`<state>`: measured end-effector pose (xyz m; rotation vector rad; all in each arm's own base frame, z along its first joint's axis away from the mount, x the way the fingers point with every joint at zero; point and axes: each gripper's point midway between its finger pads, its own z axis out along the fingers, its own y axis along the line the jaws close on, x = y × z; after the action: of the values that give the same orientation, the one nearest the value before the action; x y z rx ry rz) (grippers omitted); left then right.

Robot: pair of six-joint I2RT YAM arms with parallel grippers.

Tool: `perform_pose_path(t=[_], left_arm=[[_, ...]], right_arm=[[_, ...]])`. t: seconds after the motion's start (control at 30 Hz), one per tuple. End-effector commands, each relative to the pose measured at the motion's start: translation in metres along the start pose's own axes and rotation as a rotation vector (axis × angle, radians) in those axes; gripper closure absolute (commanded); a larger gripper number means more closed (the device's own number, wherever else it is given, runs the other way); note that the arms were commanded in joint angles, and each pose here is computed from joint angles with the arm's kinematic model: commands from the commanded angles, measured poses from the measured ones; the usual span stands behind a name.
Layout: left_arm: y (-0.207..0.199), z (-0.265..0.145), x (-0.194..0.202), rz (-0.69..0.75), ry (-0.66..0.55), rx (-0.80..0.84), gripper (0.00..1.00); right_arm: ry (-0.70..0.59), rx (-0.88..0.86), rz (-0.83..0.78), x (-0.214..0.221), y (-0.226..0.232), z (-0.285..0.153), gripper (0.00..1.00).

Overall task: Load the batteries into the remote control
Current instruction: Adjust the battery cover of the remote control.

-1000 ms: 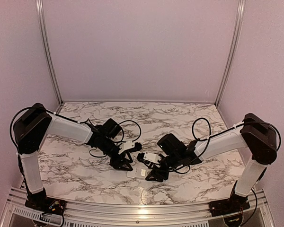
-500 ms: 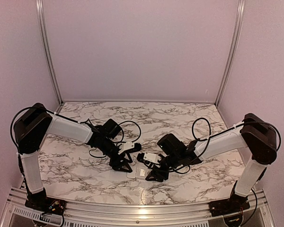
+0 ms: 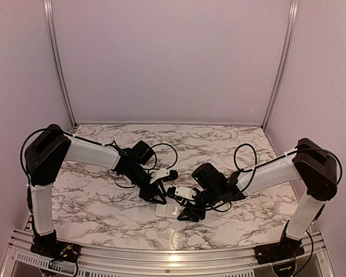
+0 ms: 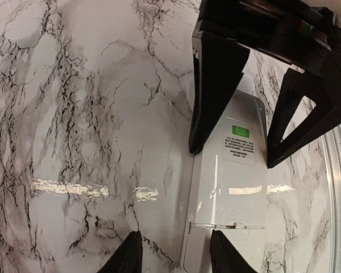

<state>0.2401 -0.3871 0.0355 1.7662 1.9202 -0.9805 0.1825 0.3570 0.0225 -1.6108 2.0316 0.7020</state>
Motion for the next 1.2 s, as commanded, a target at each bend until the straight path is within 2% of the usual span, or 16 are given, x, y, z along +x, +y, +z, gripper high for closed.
perform_pose_path(t=[0.0, 0.27, 0.4, 0.53, 0.67, 0.73, 0.9, 1.17], left_arm=[[0.004, 0.008, 0.024, -0.038, 0.079, 0.015, 0.58], [0.007, 0.011, 0.030, -0.045, 0.087, -0.004, 0.55], [0.010, -0.005, 0.006, -0.016, 0.033, -0.032, 0.44], [0.010, -0.029, -0.024, 0.032, -0.040, -0.086, 0.29], [0.006, -0.062, -0.051, 0.101, -0.108, -0.185, 0.17], [0.003, -0.074, -0.049, 0.124, -0.121, -0.253, 0.11], [-0.021, -0.080, -0.021, 0.178, -0.129, -0.338, 0.09], [-0.049, -0.055, 0.000, 0.313, -0.104, -0.399, 0.08]], right_arm=[[0.059, -0.056, -0.021, 0.017, 0.014, 0.011, 0.59], [0.059, -0.069, -0.022, 0.018, 0.016, 0.011, 0.61], [0.053, -0.101, -0.028, 0.017, 0.022, 0.011, 0.62], [0.047, -0.112, -0.040, 0.015, 0.023, 0.012, 0.63], [0.044, -0.121, -0.044, 0.014, 0.025, 0.011, 0.63], [0.046, -0.124, -0.043, 0.015, 0.026, 0.011, 0.63], [0.038, -0.140, -0.046, 0.013, 0.029, 0.009, 0.64], [0.031, -0.158, -0.049, 0.012, 0.032, 0.009, 0.64]])
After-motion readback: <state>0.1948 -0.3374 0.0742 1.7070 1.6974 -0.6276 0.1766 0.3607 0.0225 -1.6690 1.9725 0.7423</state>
